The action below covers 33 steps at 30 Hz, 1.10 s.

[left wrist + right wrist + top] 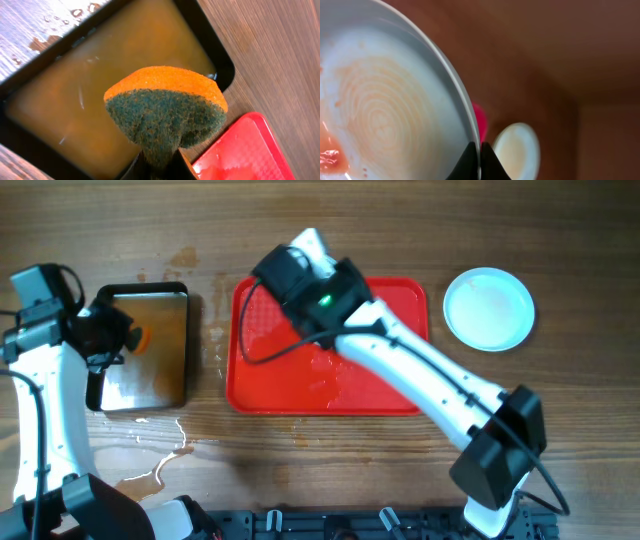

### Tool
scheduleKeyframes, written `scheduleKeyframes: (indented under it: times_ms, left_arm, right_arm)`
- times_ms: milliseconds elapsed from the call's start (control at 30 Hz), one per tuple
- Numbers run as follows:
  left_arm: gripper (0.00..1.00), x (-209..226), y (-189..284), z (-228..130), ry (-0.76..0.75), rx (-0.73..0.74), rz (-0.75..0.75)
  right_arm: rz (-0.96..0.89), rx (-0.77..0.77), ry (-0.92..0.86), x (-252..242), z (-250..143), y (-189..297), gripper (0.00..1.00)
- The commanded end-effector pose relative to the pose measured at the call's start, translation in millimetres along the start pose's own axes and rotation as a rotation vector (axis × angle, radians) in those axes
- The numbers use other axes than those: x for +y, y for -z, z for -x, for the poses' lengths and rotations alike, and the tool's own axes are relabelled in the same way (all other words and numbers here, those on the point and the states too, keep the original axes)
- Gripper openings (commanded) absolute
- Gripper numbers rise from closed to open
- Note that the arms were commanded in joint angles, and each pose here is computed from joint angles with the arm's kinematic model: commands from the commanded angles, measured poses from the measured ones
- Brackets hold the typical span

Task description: Clean dirty plates on tray and stack at the side

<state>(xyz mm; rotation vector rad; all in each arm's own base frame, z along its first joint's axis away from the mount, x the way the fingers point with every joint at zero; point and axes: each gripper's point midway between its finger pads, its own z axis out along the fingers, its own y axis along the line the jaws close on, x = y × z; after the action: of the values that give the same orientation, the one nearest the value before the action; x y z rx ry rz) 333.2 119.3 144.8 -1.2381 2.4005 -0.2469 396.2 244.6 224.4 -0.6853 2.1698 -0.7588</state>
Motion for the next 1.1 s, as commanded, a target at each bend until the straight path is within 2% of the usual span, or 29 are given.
scheduleKeyframes:
  times_ms: [0,67,167,300,367,533,633,700,767,833,933,1067]
  left_arm:
    - [0.04,0,3,6,-0.006,-0.001,-0.027]
    - [0.04,1,2,6,-0.006,0.002,-0.025]
    - [0.04,1,2,6,-0.028,0.003,-0.025]
    - [0.04,1,2,5,-0.028,0.004,-0.024]
    - [0.04,1,2,5,-0.028,0.006,-0.023]
    - [0.04,0,2,4,-0.027,0.008,-0.026]
    - [0.04,-12,1,-3,-0.047,0.036,-0.073]
    - [0.04,-21,0,-9,-0.073,0.047,-0.088]
    - [0.04,-39,-1,-24,-0.197,0.067,-0.117]
    - [0.04,-59,-2,-41,-0.281,0.089,-0.142]
    - [0.04,-90,-2,-78,-0.397,0.136,-0.182]
    - [0.04,-122,0,-121,-0.506,0.181,-0.231]
  right_arm:
    - [-0.284,-0.103,0.165,-41,29,48,0.04]
    - [-0.372,-0.15,0.248,-40,46,74,0.04]
    - [-0.409,-0.202,0.259,-36,62,96,0.04]
    - [-0.331,-0.256,0.142,-23,66,96,0.04]
    - [-0.235,-0.248,0.094,-11,58,83,0.04]
    - [0.232,-0.038,-0.101,33,10,29,0.04]
    - [0.516,0.148,-0.317,37,-16,-6,0.04]
    - [0.667,0.216,-0.404,38,-27,-21,0.04]
    - [0.785,0.276,-0.501,34,-42,-43,0.04]
    - [0.826,0.314,-0.589,36,-57,-64,0.04]
    - [0.789,0.391,-0.724,46,-90,-98,0.04]
    - [0.791,0.409,-0.752,82,-122,-114,0.04]
